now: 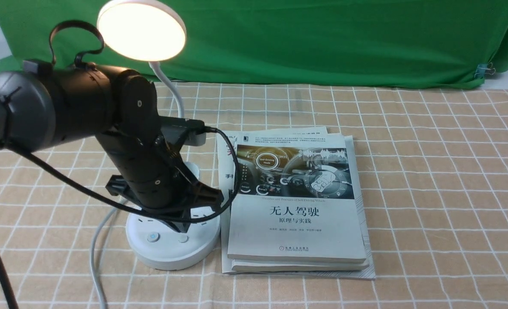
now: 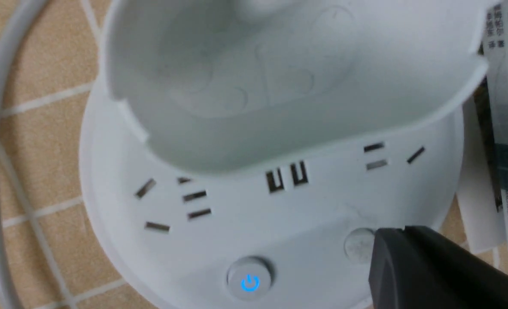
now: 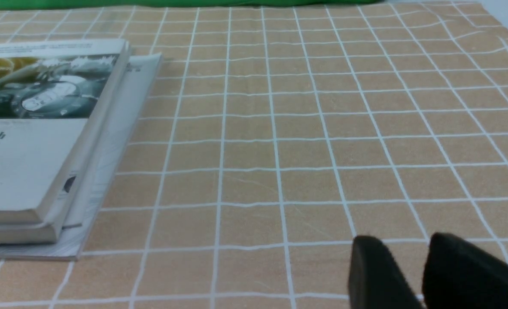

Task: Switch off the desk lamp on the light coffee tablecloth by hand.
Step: 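Press the power button on the round power strip under the lamp with the left gripper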

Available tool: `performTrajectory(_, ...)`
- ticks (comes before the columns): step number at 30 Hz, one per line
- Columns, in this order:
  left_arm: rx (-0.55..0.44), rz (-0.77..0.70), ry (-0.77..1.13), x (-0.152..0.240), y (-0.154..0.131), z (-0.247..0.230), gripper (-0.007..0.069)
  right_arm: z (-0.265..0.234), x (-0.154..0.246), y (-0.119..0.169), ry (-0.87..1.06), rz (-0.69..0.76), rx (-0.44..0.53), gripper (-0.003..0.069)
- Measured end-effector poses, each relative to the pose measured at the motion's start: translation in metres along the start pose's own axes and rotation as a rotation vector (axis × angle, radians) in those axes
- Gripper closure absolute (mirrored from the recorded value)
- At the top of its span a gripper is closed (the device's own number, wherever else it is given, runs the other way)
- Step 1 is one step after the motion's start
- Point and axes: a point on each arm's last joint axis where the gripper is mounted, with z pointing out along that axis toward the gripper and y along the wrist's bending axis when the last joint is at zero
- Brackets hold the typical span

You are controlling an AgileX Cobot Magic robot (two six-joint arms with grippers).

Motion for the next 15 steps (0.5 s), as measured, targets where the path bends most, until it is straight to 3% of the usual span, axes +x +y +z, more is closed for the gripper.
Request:
performTrajectory(5, -0.001, 0.005, 0.055, 0.0, -0.001, 0.02, 0.0634, 0.0, 0.0, 0.0, 0.0, 0.0, 0.0, 0.0416)
performTrajectory(15, -0.006, 0.018, 0.041, 0.0, -0.003, 0.013, 0.0634, 0.0, 0.0, 0.0, 0.0, 0.0, 0.0, 0.0416)
